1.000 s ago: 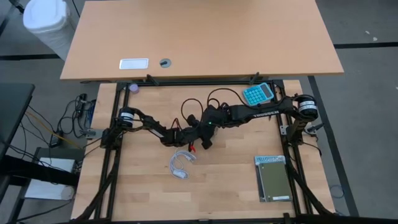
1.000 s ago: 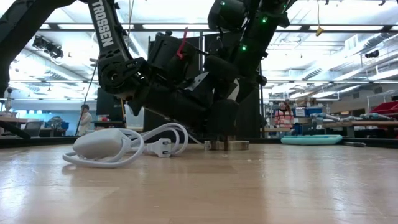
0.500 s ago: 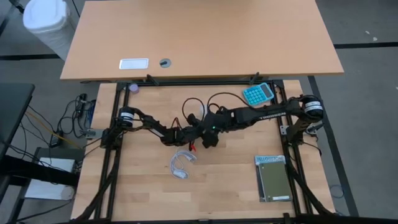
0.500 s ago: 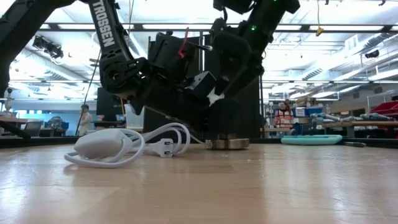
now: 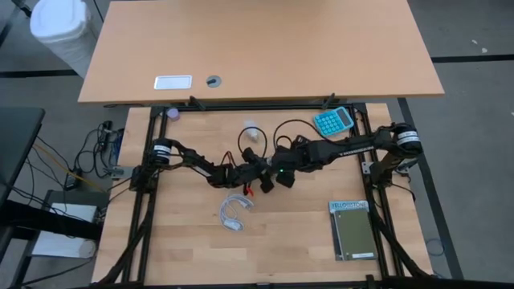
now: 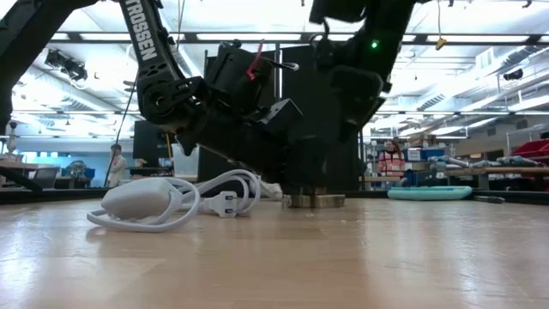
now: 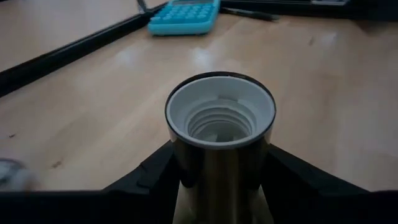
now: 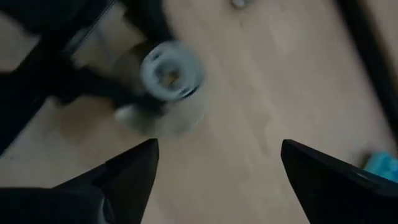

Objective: Screw lightbulb
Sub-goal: Insert the lightbulb into the socket

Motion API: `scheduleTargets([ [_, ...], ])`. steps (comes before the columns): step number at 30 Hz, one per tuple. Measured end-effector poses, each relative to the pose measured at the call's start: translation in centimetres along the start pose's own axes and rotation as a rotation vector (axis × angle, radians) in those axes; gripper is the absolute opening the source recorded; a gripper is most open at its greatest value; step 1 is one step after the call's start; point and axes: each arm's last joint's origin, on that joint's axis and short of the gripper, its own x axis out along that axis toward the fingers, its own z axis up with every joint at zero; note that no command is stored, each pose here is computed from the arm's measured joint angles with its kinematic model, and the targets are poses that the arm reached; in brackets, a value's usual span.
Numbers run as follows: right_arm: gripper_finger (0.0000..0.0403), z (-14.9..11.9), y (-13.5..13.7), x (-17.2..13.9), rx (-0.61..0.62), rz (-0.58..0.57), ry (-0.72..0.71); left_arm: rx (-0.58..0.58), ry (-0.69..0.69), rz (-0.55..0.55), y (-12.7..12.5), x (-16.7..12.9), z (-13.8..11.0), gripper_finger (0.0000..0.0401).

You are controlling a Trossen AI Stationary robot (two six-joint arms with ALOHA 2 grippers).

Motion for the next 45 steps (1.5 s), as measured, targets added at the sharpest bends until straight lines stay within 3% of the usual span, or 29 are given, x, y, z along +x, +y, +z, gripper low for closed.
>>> scheduleTargets([
  [5,0.0331,-1.6,-0.2,-0.5,0.018,0.033,-0.107,0.05,-0.008,-0.159,-1.2,-0.4,0.0,0.0197],
  [9,0.0329,-3.6,-1.1,-0.2,0.094,0.062,-0.175,0.045,-0.005,-0.232,-1.7,-0.6,-0.2,0.0226],
  [16,0.0329,-6.4,-1.6,0.1,0.25,0.177,-0.319,0.04,-0.029,-0.264,-2.0,-0.6,0.1,0.0298],
  [25,0.0329,-8.0,-1.3,-0.3,0.27,0.23,-0.353,0.04,-0.087,-0.298,-2.7,-0.1,1.8,0.0366],
  [30,0.0329,-8.0,-1.5,-1.0,0.268,0.233,-0.382,0.091,-0.016,-0.29,-2.4,-0.6,2.4,0.0388],
  [38,0.0329,-7.9,-1.7,-1.1,0.26,0.212,-0.396,0.168,0.14,-0.246,-1.3,-2.4,4.1,0.0391],
  [45,0.0329,-7.9,-1.7,-1.1,0.257,0.198,-0.405,0.202,0.137,-0.136,0.5,-4.4,7.0,0.039],
])
